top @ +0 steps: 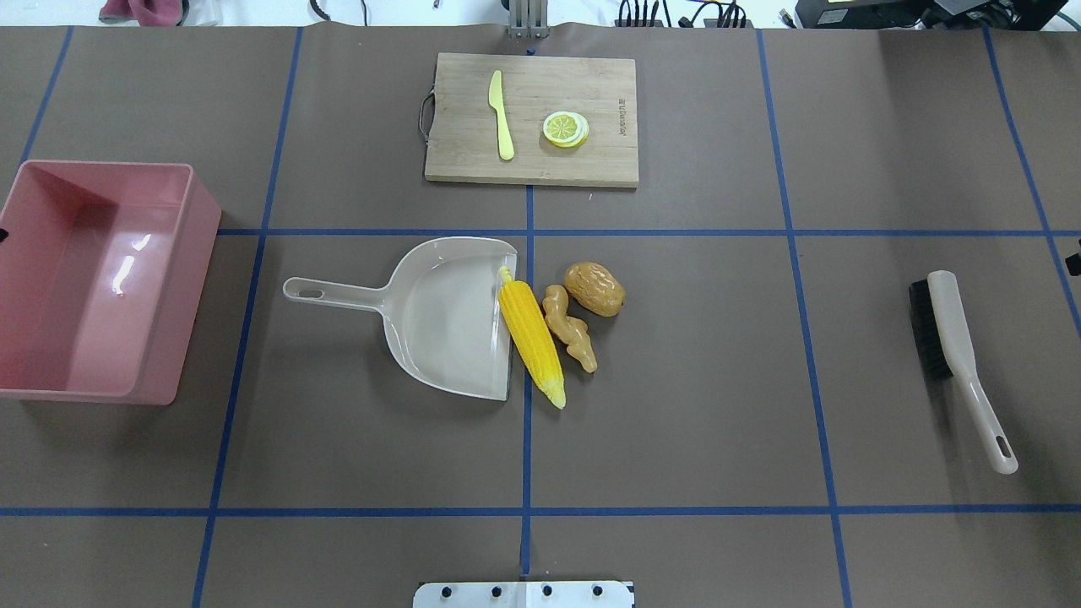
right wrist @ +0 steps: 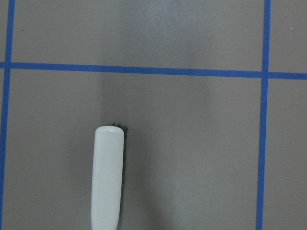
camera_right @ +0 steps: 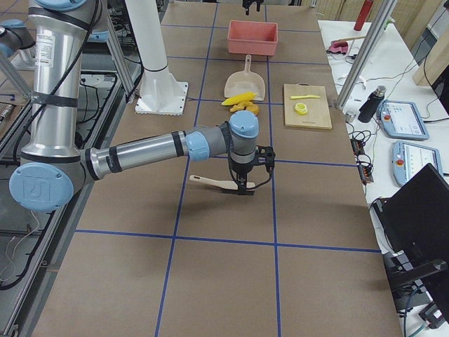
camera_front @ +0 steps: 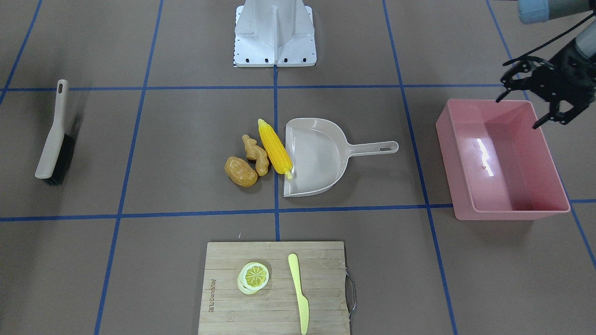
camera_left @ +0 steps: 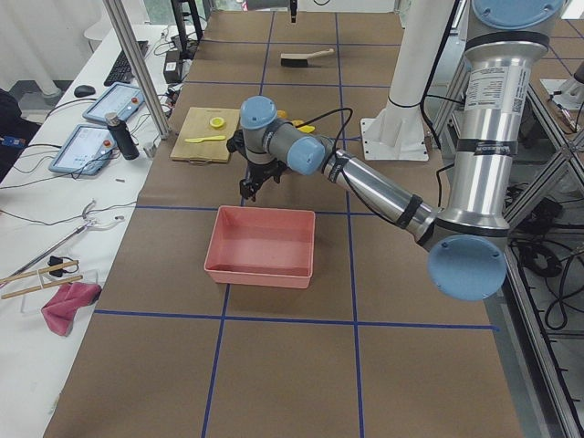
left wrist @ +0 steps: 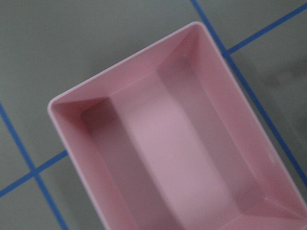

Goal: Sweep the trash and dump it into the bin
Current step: 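Reach the left gripper to the dustpan handle while the right reaches for the brush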

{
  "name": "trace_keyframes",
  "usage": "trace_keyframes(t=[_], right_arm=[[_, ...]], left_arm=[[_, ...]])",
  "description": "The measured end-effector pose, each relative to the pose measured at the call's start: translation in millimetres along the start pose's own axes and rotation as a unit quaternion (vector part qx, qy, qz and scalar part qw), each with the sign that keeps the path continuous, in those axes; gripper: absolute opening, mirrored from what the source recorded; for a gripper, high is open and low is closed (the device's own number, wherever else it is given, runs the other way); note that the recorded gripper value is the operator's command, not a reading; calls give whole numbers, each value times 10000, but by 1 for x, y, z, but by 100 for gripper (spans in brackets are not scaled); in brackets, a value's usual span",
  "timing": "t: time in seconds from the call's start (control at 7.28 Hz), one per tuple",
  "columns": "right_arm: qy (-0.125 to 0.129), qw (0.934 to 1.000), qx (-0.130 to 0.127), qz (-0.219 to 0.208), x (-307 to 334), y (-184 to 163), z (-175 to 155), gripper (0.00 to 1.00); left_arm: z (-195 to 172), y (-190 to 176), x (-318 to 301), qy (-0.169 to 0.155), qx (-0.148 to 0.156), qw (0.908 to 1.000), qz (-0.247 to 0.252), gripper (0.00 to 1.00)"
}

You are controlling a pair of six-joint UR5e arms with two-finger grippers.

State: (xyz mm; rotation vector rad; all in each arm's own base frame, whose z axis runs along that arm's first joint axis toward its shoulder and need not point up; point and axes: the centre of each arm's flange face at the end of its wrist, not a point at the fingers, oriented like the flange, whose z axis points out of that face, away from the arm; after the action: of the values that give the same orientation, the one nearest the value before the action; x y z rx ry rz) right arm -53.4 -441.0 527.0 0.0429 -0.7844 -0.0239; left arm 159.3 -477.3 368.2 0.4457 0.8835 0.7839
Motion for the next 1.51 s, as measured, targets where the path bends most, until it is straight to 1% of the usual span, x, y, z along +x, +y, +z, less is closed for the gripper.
trace_keyframes(t=[0.14,0.27,0.41,0.55,0.69,0.82,0.96,1.24,1.37,1.51], right_arm=[[-50,9999,-66,128,-11,2,4,100],[-108,9987,-161,471,-39,8,11,100],[-181,9970,-299,690,-75,20,23,100],[-245,9960,-449,726,-101,34,38,100],[-268,9949,-553,800,-117,46,52,100],[-251,9935,-632,916,-126,58,64,100],[-182,9920,-701,1029,-128,67,75,100],[-31,9906,-794,1111,-120,81,86,100],[35,9902,-833,1122,-114,87,90,100],[67,9899,-858,1124,-103,98,94,97]], left_arm=[[16,-30,36,224,43,9986,468,99],[26,-53,66,376,138,9955,861,99],[29,-66,83,411,239,9925,1125,99],[31,-77,95,386,392,9877,1463,99],[34,-87,103,355,612,9789,1917,99],[41,-89,105,348,794,9702,2262,98],[58,-85,101,354,954,9626,2510,97],[113,-71,90,470,1274,9469,2915,97],[135,-66,91,579,1431,9416,2993,93],[148,-63,93,691,1620,9391,2951,91]])
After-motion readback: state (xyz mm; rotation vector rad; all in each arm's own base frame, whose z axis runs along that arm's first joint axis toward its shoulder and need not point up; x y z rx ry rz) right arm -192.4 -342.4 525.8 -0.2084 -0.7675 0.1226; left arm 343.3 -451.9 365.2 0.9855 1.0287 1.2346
